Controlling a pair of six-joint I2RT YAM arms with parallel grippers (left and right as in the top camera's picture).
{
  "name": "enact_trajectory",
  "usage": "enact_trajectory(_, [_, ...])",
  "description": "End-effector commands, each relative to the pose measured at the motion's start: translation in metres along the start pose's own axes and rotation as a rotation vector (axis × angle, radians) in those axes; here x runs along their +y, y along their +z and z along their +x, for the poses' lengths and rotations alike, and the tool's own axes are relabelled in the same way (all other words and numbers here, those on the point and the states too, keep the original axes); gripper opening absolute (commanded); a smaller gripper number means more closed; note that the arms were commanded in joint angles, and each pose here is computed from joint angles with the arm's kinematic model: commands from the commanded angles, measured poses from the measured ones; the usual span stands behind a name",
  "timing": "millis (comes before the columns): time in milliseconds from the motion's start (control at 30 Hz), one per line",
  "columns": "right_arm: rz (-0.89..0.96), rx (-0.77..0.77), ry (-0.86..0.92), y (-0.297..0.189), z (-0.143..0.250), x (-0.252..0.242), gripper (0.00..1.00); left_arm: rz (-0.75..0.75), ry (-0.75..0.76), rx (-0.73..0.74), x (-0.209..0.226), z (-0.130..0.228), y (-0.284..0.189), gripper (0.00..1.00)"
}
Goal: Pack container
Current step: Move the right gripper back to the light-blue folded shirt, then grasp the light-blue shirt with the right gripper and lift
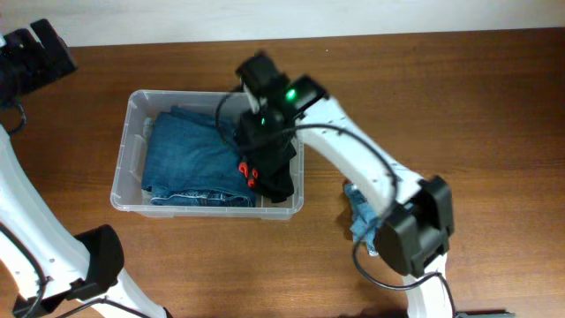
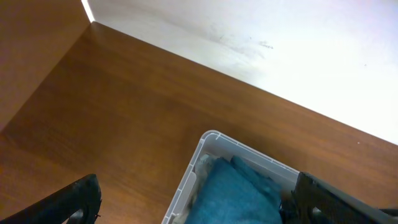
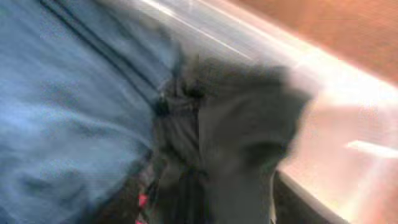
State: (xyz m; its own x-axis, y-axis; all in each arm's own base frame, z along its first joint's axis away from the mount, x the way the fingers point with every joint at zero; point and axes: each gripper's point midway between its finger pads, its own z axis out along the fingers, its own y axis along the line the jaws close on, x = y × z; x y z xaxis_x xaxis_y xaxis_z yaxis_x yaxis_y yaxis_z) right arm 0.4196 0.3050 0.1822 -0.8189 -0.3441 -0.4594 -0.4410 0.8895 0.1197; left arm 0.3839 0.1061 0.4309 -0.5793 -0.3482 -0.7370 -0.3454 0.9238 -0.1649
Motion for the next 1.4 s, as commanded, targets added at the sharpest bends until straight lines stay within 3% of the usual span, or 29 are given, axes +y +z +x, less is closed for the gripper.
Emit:
enact_trajectory(0, [0.046,-0.201,0.067,-0.111,-0.043,-0.050,0.90,0.003,0.008,-0.001,-0.001,0.000,0.001,0.99])
enact_trajectory(233, [0.097,-0.094,0.368,-0.168,0.012,-0.180,0.92,0.003,0.008,-0.001,-0.001,0.000,0.001,0.99])
enact_trajectory(467, [0.086,0.076,0.723,-0.211,0.123,-0.292,0.85,0.003,0.008,-0.001,-0.001,0.000,0.001,1.00])
enact_trajectory(600, [0.059,0.112,0.819,-0.215,0.157,-0.294,0.85,0.003,0.008,-0.001,-0.002,0.000,0.001,0.99])
enact_trajectory(767, [0.040,0.227,0.802,-0.183,0.208,-0.273,0.86,0.003,0.008,-0.001,-0.001,0.000,0.001,0.99])
enact_trajectory(833, [0.040,0.232,0.805,-0.150,0.232,-0.272,0.92,0.003,0.008,-0.001,-0.001,0.000,0.001,0.99])
enact_trajectory(867, [0.032,0.237,0.808,-0.132,0.242,-0.272,0.99,0.003,0.008,-0.001,-0.001,0.000,0.001,0.99])
enact_trajectory(1067, [-0.049,0.329,0.853,-0.059,0.300,-0.254,0.98,0.003,0.008,-0.001,-0.002,0.000,0.001,0.99])
enact_trajectory(1367, [-0.262,0.256,0.872,-0.010,0.314,-0.221,0.98,0.003,0.008,-0.001,-0.001,0.000,0.001,0.99])
